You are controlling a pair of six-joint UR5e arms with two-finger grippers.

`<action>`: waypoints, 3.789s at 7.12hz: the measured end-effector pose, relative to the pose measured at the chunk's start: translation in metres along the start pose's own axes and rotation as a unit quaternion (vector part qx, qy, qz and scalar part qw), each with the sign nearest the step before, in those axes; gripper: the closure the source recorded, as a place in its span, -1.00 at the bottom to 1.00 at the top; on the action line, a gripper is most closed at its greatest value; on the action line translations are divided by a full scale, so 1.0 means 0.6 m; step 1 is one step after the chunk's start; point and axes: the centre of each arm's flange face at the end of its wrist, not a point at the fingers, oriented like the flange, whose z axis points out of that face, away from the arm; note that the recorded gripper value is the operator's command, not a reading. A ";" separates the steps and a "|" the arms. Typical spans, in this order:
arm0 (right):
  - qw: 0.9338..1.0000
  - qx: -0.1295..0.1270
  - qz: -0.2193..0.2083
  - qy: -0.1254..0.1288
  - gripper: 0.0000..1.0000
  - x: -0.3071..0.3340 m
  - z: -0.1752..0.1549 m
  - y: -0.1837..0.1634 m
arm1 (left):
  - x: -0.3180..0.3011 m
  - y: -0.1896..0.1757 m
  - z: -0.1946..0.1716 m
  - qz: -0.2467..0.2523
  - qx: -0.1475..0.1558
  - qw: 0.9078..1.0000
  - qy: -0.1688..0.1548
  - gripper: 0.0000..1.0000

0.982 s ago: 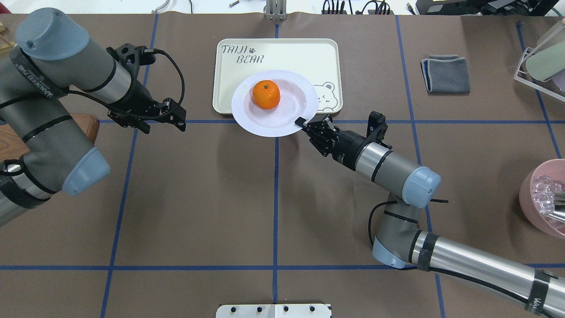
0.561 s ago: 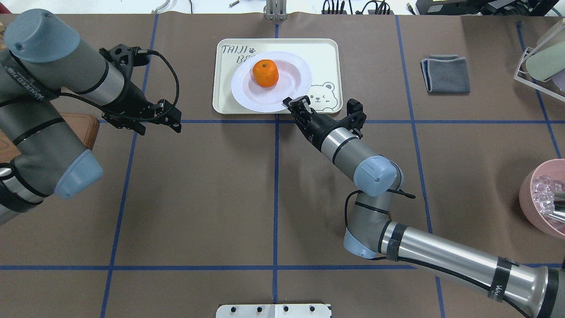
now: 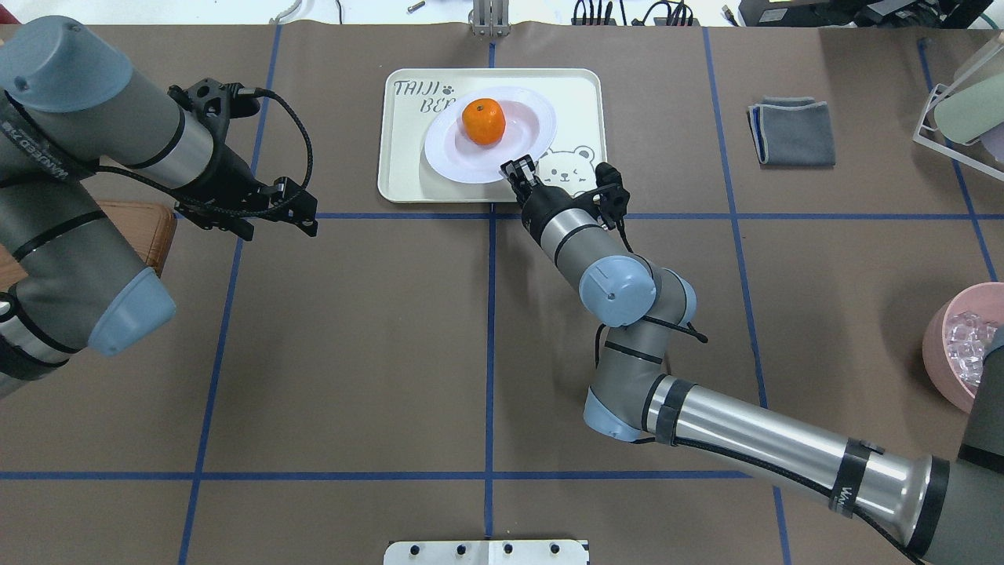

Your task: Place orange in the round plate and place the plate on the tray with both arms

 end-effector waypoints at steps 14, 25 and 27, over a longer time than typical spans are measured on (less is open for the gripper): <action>0.962 -0.197 -0.168 0.092 -1.00 -0.020 -0.239 -0.298 | -0.013 -0.007 0.005 0.000 0.003 1.000 -0.008 -0.94; 0.642 -0.369 -0.573 0.352 -1.00 -0.121 -0.441 -0.983 | -0.565 -0.095 -0.227 0.181 -0.024 0.967 -0.177 -0.94; 0.620 -0.386 -0.566 0.383 -1.00 -0.154 -0.488 -0.988 | -0.611 -0.089 -0.264 0.160 -0.034 0.973 -0.162 -0.94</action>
